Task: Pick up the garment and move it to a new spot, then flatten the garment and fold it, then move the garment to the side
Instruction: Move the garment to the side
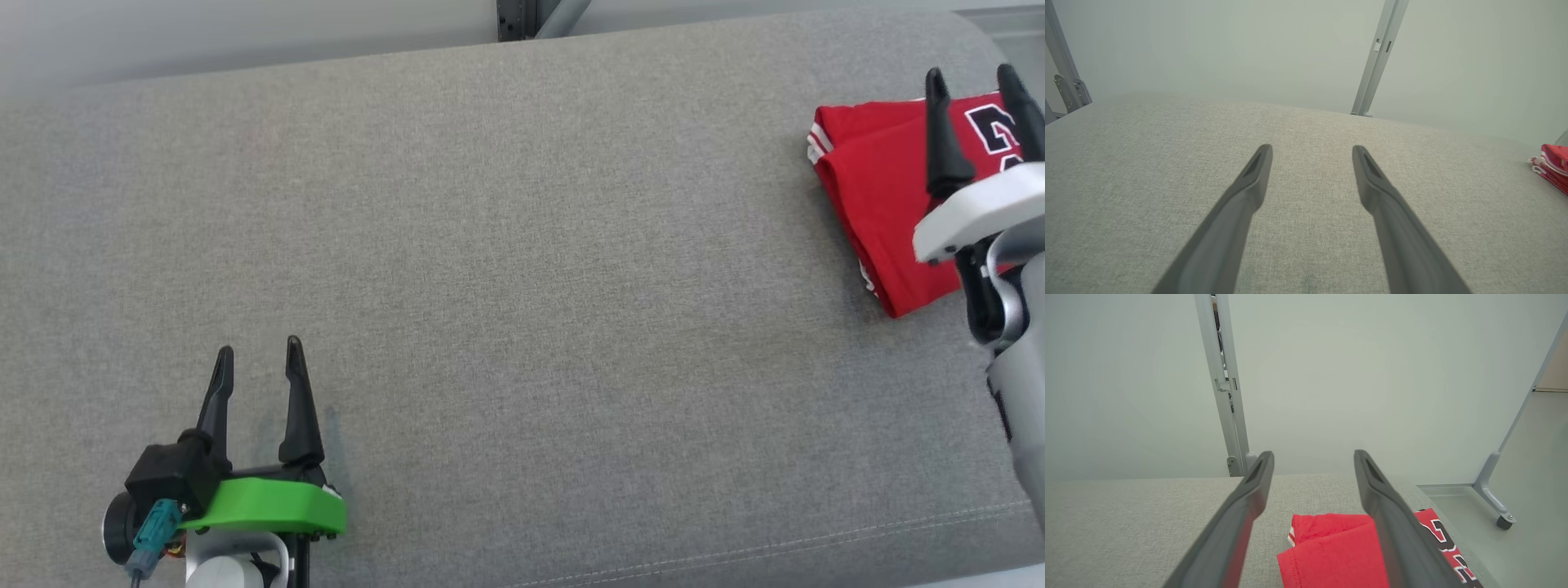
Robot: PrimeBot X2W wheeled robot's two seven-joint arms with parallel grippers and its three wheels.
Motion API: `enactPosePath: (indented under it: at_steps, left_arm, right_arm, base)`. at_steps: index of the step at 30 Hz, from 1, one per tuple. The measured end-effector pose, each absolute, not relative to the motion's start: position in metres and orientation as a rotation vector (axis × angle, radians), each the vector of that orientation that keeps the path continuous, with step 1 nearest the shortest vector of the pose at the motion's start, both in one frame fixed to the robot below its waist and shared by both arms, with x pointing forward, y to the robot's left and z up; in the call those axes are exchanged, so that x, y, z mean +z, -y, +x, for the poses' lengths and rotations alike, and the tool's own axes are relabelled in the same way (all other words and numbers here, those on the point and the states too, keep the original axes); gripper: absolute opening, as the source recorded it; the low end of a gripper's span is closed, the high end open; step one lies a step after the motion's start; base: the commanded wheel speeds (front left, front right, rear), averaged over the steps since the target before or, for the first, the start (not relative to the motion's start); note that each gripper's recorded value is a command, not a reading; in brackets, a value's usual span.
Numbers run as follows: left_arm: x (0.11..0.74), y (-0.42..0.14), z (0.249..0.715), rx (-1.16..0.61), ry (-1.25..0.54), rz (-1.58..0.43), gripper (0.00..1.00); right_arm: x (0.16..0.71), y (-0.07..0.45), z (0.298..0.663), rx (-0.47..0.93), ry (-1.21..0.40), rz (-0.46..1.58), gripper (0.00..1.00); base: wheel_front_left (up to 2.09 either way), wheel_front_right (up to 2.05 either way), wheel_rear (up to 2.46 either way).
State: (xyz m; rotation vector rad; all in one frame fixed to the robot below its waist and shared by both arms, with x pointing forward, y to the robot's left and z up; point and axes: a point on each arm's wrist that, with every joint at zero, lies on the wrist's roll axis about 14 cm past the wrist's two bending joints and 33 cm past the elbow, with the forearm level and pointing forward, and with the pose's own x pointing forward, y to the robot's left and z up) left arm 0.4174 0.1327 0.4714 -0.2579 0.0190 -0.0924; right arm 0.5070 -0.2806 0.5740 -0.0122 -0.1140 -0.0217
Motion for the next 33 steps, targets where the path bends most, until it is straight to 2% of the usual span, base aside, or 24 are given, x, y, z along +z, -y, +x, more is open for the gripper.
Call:
enactPosePath:
  at_steps: [17, 26, 33]
  left_arm:
    - [0.485, -0.154, 0.371, -0.01, 0.006, -0.224, 1.0]
    - [0.493, -0.157, 0.36, -0.002, 0.029, -0.225, 1.0]
    - [0.491, -0.151, 0.361, -0.017, 0.024, -0.225, 1.0]
  right_arm:
    - [0.552, 0.167, 0.403, 0.139, 0.2, 0.159, 1.0]
    - [0.539, 0.146, 0.373, 0.16, 0.179, 0.194, 1.0]
    - [0.541, 0.143, 0.37, 0.166, 0.183, 0.23, 1.0]
  base:
    - [0.0, 0.0, 0.0]
    - [0.0, 0.0, 0.0]
    - [0.0, 0.0, 0.0]
